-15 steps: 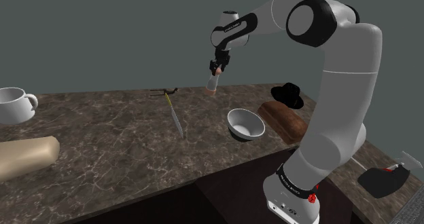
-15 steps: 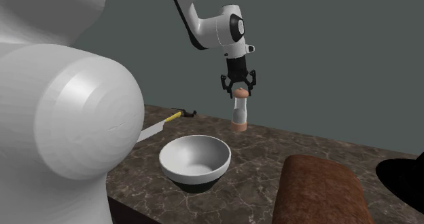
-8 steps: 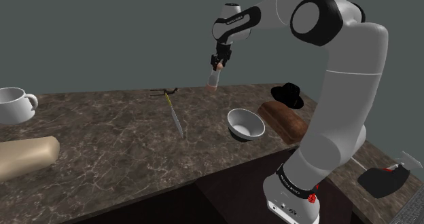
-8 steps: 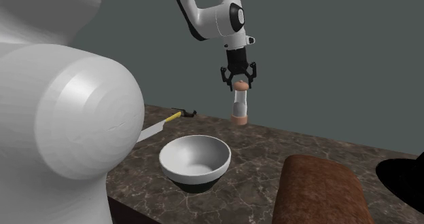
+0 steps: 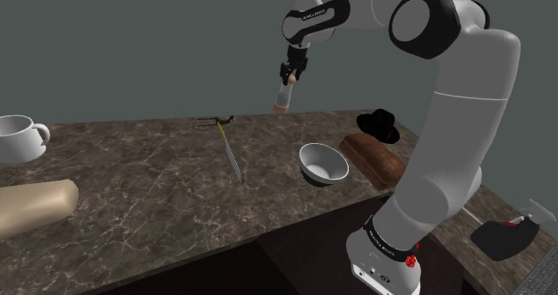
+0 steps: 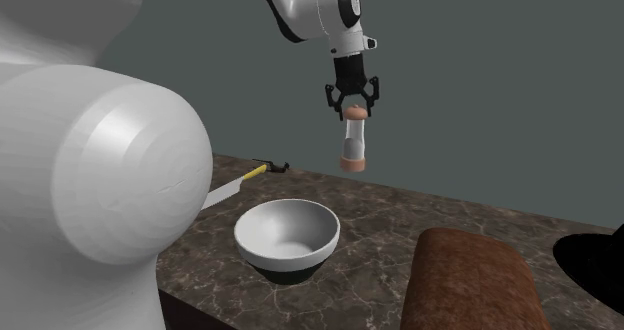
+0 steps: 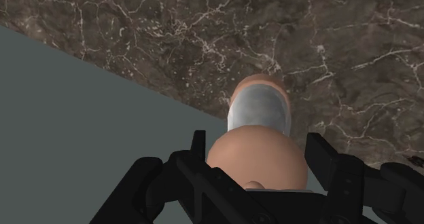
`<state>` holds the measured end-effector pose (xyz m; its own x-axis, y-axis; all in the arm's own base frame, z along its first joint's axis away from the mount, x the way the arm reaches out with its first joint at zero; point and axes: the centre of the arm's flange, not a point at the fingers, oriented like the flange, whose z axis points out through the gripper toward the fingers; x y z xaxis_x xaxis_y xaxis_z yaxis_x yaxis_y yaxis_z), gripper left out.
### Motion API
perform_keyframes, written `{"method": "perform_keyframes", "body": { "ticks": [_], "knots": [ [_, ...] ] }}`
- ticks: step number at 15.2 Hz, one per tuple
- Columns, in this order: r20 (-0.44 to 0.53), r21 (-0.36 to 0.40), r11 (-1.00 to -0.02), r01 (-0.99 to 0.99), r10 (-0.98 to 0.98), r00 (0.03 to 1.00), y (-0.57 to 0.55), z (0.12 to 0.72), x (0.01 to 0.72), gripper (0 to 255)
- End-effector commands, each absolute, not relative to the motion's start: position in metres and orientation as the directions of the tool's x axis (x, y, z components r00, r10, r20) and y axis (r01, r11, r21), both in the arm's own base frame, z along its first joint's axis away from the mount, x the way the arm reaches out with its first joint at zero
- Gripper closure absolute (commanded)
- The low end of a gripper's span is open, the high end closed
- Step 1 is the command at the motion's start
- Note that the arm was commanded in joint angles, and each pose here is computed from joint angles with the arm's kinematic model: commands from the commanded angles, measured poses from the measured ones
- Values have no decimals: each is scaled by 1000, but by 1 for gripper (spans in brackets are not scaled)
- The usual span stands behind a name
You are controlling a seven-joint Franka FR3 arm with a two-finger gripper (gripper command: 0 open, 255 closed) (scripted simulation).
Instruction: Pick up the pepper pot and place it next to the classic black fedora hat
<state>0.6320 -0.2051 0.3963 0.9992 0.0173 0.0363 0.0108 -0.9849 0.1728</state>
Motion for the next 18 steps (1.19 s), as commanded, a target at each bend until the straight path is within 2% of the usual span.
{"method": "perform_keyframes", "body": {
  "ticks": [1, 18],
  "knots": [
    [36, 173, -985, 11, 17, 999, -205, 409, 632, 255],
    [36, 173, -985, 11, 17, 999, -205, 498, 632, 255]
  ]
}}
